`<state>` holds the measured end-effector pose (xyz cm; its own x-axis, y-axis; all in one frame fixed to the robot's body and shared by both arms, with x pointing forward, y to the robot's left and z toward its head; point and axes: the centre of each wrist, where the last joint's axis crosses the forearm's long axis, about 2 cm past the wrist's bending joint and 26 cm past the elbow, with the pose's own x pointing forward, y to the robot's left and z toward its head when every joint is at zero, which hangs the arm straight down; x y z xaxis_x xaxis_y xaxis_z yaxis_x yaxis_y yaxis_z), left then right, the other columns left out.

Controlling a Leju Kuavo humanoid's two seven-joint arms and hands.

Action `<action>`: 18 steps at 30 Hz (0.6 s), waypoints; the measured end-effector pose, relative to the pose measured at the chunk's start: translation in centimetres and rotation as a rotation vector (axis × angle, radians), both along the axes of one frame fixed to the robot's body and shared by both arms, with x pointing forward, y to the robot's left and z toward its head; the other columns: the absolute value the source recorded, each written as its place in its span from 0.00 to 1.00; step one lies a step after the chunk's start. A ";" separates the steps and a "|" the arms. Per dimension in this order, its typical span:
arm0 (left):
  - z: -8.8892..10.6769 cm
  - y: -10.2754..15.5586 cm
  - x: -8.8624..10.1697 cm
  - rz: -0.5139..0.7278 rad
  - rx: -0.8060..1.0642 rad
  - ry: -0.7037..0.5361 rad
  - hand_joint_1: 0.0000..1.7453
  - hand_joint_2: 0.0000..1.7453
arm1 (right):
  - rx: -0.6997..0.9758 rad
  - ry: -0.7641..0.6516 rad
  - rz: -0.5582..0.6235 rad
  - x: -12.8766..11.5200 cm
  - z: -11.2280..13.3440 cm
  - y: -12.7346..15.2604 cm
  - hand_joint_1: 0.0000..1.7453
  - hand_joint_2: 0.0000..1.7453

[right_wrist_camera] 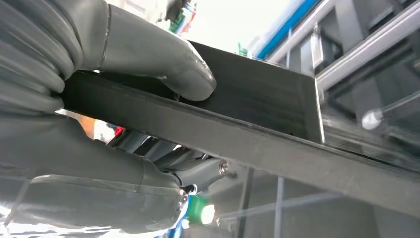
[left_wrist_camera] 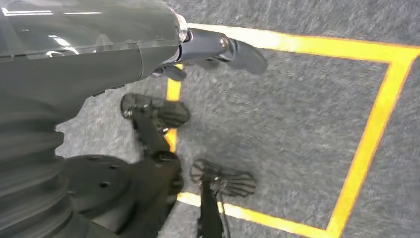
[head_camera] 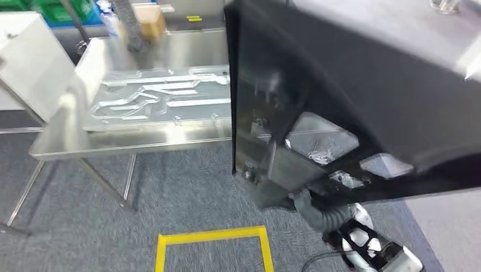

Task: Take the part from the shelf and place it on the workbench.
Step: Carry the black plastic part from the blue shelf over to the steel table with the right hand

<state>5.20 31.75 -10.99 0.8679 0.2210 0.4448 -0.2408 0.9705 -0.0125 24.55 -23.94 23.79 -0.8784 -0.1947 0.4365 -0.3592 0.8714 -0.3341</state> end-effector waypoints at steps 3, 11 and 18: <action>0.1 -0.2 0.6 0.007 0.002 -0.009 0.00 1.00 | -0.016 -0.003 0.008 0.0 0.0 -0.2 1.00 1.00; 0.0 -0.2 -0.3 0.010 0.018 0.003 0.00 1.00 | -0.023 -0.005 0.011 0.1 0.1 -0.2 1.00 1.00; 0.0 -0.6 0.0 0.010 0.019 0.003 0.00 1.00 | -0.028 -0.010 0.002 0.2 0.0 -0.2 1.00 1.00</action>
